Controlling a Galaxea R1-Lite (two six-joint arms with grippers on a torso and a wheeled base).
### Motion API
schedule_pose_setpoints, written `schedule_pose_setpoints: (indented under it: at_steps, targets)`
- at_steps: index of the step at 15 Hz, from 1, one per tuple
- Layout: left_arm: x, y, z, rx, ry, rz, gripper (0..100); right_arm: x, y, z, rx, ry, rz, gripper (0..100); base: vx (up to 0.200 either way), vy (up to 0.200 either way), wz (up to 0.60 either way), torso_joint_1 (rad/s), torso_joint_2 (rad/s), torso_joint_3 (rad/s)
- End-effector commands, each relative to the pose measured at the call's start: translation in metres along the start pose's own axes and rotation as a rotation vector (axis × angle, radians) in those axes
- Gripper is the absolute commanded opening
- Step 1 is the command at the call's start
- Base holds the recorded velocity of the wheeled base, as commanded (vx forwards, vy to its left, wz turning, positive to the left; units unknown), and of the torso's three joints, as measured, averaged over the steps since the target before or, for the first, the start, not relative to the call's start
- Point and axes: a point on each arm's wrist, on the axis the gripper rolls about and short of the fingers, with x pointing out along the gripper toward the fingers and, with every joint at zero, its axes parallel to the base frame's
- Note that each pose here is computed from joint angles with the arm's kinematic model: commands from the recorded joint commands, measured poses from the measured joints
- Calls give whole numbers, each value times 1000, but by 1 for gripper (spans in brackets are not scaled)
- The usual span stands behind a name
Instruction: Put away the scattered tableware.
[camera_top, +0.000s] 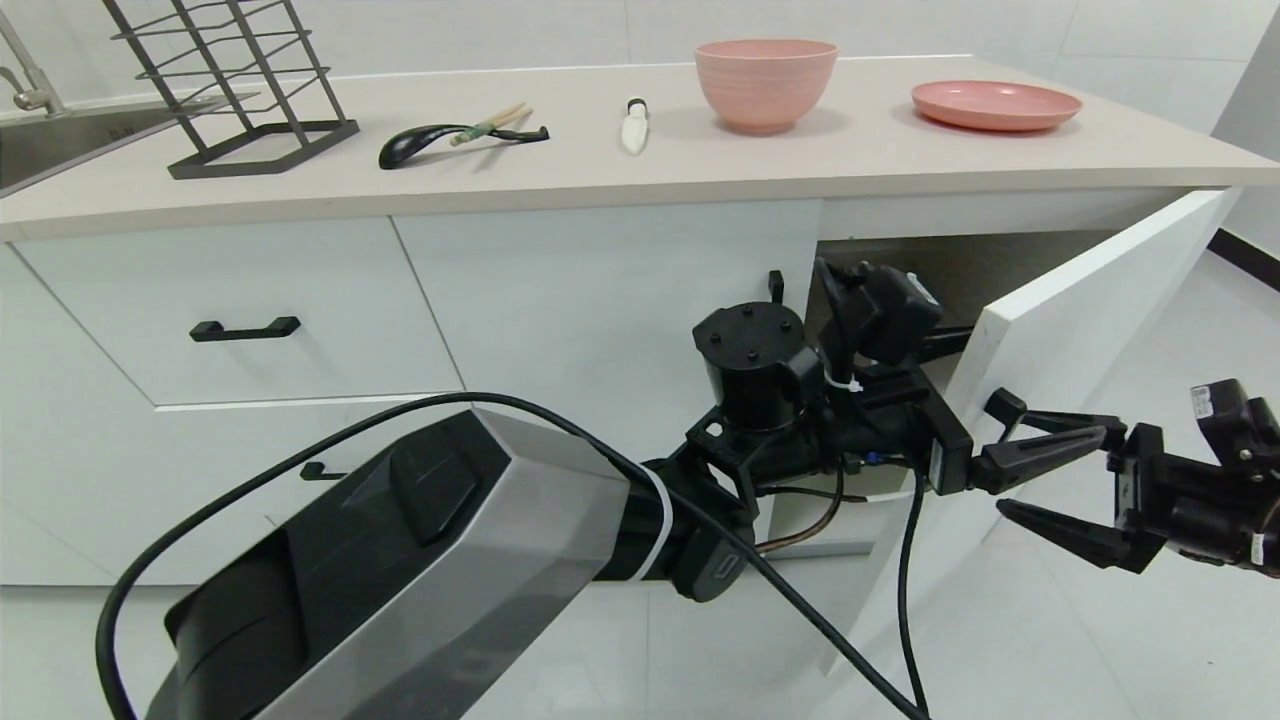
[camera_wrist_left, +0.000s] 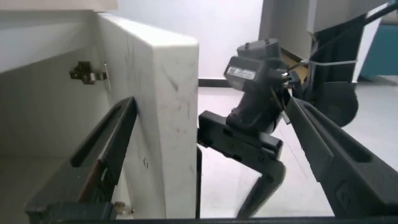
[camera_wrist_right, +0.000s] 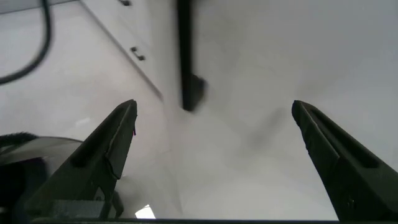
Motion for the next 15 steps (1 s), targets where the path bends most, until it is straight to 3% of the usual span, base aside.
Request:
schedule_pose_setpoints:
  at_steps: [1,3,5,6,7,10,13,15]
  targets:
    - [0,0,-9,-10,12,3,100,-4,1,-9,43,22,-16,100,0,0,0,0,0,0]
    - [2,-1,-10,-12,11,23,100,-7,5,-1,22,15,-19,100,0,0,0,0,0,0]
    - [2,1,-15,-22,23,88,100,-19,26,15,-5,6,-29,100,0,0,0,0,0,0]
    - [2,3,-17,-31,36,201,100,-31,46,33,-46,-12,-41,100,0,0,0,0,0,0]
    - [2,5,-16,-30,34,242,100,-40,63,47,-90,-33,-49,100,0,0,0,0,0,0]
    - [1,6,-21,-34,43,258,100,-64,106,69,-187,-71,-83,100,0,0,0,0,0,0]
    - [1,5,-26,-38,49,285,100,-79,123,92,-338,-120,-153,100,0,0,0,0,0,0]
    - [12,-14,-26,-47,25,261,100,-87,139,106,-433,-161,-170,100,0,0,0,0,0,0]
